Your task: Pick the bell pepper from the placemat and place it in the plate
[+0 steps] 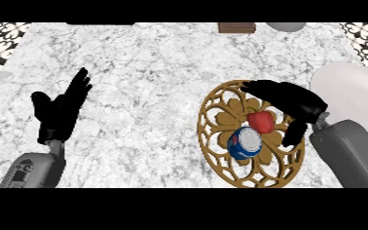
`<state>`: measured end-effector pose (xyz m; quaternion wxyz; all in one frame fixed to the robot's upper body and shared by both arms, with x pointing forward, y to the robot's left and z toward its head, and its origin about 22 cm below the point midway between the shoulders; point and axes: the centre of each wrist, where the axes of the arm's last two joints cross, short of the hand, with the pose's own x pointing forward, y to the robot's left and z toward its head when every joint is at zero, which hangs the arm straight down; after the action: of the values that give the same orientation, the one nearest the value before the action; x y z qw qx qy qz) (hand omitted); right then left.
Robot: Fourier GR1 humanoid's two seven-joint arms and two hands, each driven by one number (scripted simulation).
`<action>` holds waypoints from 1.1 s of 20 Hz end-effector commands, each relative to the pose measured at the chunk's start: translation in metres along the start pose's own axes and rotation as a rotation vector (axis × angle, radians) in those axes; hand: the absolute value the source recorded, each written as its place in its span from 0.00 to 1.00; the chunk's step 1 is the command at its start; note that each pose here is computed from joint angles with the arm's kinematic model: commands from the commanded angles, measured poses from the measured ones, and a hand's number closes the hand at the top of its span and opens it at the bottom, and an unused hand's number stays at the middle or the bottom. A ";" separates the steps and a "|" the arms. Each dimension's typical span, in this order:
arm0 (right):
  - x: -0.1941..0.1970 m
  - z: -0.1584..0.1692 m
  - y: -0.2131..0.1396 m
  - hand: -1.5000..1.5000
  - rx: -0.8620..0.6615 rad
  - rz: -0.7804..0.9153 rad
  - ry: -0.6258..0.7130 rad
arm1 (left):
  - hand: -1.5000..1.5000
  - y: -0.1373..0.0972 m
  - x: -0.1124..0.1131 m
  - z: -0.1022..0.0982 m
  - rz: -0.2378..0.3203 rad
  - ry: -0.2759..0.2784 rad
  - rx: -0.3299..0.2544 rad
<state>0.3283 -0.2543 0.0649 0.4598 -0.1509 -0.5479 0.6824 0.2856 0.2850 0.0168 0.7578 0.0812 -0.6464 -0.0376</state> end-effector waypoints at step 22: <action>0.003 -0.039 0.032 1.00 0.091 0.068 -0.089 | 0.50 -0.004 -0.003 0.020 0.001 -0.002 0.005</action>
<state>0.3350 -0.2274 0.0386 0.4034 -0.1338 -0.5191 0.7415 0.2781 0.2840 0.0224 0.7579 0.0802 -0.6463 -0.0376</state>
